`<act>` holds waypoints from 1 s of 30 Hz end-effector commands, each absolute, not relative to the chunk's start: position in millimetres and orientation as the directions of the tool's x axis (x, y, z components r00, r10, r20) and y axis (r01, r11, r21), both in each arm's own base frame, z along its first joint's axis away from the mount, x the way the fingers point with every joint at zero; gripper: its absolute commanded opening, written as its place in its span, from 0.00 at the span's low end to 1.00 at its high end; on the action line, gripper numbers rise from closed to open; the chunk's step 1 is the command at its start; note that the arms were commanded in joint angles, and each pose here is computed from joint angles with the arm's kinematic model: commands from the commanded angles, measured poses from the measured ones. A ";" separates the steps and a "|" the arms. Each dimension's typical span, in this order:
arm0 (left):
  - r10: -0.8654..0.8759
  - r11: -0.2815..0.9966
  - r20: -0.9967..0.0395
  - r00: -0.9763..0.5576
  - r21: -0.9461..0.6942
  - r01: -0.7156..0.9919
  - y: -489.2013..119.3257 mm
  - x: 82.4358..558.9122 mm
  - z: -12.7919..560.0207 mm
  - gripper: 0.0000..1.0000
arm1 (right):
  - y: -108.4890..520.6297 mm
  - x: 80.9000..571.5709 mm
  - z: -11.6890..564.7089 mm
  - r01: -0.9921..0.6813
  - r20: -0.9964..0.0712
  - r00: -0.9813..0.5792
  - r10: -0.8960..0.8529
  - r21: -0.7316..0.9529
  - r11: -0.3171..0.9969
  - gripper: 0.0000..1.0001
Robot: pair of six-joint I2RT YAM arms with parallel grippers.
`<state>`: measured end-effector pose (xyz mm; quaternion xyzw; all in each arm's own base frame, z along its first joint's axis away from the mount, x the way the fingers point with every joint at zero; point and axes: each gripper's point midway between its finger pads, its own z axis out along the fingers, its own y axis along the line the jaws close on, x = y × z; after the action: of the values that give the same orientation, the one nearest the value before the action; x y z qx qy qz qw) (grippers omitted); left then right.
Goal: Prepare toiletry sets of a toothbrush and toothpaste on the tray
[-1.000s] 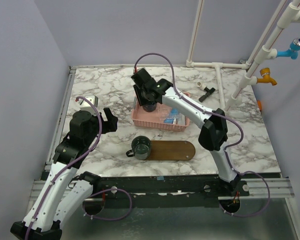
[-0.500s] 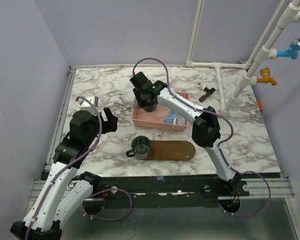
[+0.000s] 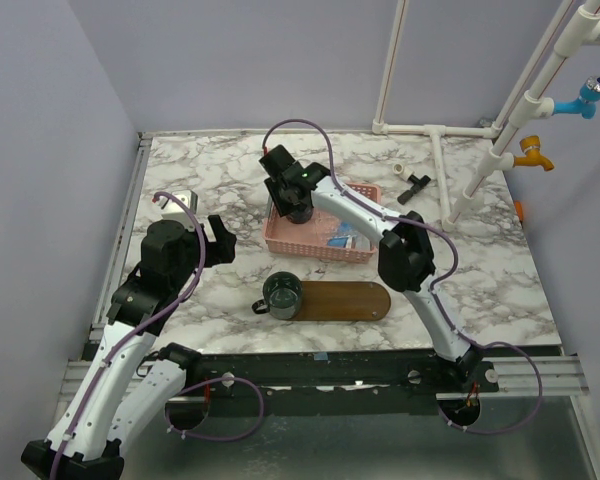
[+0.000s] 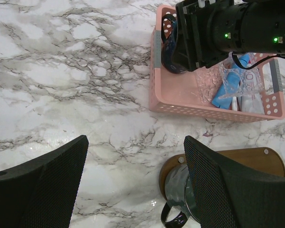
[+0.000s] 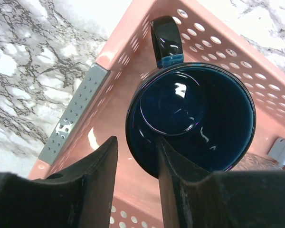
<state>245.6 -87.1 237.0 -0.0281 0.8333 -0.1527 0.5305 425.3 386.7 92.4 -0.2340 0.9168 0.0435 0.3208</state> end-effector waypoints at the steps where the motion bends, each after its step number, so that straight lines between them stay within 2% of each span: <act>1: -0.203 0.952 -0.870 -0.449 -0.283 0.118 -88.8 244.3 231.9 0.82 | 391.6 426.8 81.1 -0.490 -0.597 -0.678 -0.429 -0.067 0.869 0.41; 5: -0.203 0.952 -0.870 -0.449 -0.283 0.118 -88.7 243.9 232.0 0.82 | 390.3 426.2 73.7 -0.495 -0.585 -0.681 -0.440 -0.074 0.866 0.41; 15: -0.203 0.953 -0.871 -0.447 -0.281 0.114 -87.5 243.5 231.9 0.82 | 389.4 427.9 65.2 -0.501 -0.577 -0.678 -0.455 -0.091 0.861 0.23; 19: -0.202 0.954 -0.871 -0.448 -0.279 0.113 -87.2 243.5 231.5 0.82 | 387.7 428.7 63.9 -0.500 -0.575 -0.675 -0.461 -0.102 0.860 0.15; 23: -0.203 0.954 -0.872 -0.446 -0.278 0.111 -86.6 243.7 231.8 0.82 | 387.1 429.9 68.7 -0.503 -0.586 -0.664 -0.464 -0.108 0.858 0.01; 30: -0.203 0.955 -0.873 -0.444 -0.277 0.108 -86.1 243.8 232.4 0.82 | 389.4 434.4 109.6 -0.510 -0.664 -0.605 -0.440 -0.101 0.854 0.00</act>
<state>245.9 -87.2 236.4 -0.0280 0.8341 -0.1523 0.5295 430.7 388.4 85.5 -0.2635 0.9065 0.0382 0.3277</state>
